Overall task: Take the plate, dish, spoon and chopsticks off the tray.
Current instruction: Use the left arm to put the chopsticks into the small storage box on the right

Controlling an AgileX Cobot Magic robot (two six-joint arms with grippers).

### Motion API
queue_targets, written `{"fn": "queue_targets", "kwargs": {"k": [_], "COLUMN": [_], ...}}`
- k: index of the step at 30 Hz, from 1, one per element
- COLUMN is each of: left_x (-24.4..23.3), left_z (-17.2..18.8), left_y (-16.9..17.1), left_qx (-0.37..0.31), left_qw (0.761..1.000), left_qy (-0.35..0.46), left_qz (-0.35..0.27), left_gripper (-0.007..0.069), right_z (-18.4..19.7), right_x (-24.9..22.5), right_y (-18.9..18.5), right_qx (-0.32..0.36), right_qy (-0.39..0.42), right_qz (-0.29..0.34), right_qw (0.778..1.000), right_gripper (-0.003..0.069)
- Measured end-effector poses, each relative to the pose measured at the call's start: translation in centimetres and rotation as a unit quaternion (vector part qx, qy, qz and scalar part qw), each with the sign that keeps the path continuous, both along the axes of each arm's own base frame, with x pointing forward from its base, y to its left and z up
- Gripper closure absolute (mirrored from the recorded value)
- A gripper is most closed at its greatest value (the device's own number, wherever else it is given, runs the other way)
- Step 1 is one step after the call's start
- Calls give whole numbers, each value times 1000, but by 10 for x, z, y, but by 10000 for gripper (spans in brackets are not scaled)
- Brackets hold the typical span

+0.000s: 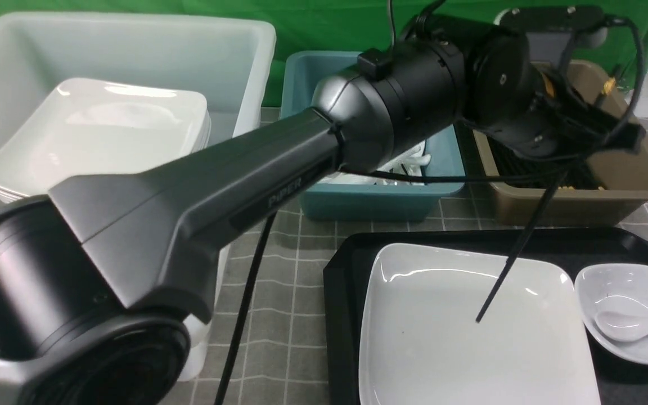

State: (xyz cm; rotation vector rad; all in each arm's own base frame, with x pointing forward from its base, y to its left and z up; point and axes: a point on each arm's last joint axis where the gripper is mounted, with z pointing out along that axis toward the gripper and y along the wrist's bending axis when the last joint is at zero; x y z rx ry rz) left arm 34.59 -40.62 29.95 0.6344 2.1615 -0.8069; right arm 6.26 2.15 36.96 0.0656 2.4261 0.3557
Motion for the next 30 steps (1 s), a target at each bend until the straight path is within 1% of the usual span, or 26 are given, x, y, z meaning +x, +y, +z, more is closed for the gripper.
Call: {"fn": "queue_targets", "kwargs": {"k": [8, 9, 12, 13, 16, 23, 27, 30], "left_x": [30, 31, 39, 39, 45, 51, 57, 59], "left_z": [12, 12, 19, 20, 28, 26, 13, 7], "left_y": [2, 1, 3, 3, 3, 1, -4, -6], "left_qx": [-93, -95, -136, -139, -184, -209, -214, -219], "left_qw": [993, 992, 983, 982, 966, 947, 930, 920], "left_qy": [-65, -67, -107, -109, -166, -229, -288, -317], "left_qz": [42, 43, 61, 62, 78, 86, 82, 78], "left_gripper": [582, 582, 582, 582, 582, 582, 582, 582], "right_z": [0, 0, 0, 0, 0, 0, 0, 0], "right_x": [0, 0, 0, 0, 0, 0, 0, 0], "right_y": [0, 1, 1, 1, 1, 1, 2, 2], "right_qx": [2, 3, 4, 4, 5, 7, 8, 10], "right_qy": [0, 0, 0, 0, 0, 0, 0, 0], "right_qz": [1, 1, 2, 2, 2, 3, 4, 5], "right_qw": [1000, 1000, 1000, 1000, 1000, 1000, 1000, 1000], "right_gripper": [321, 321, 321, 321, 322, 322, 323, 323]}}
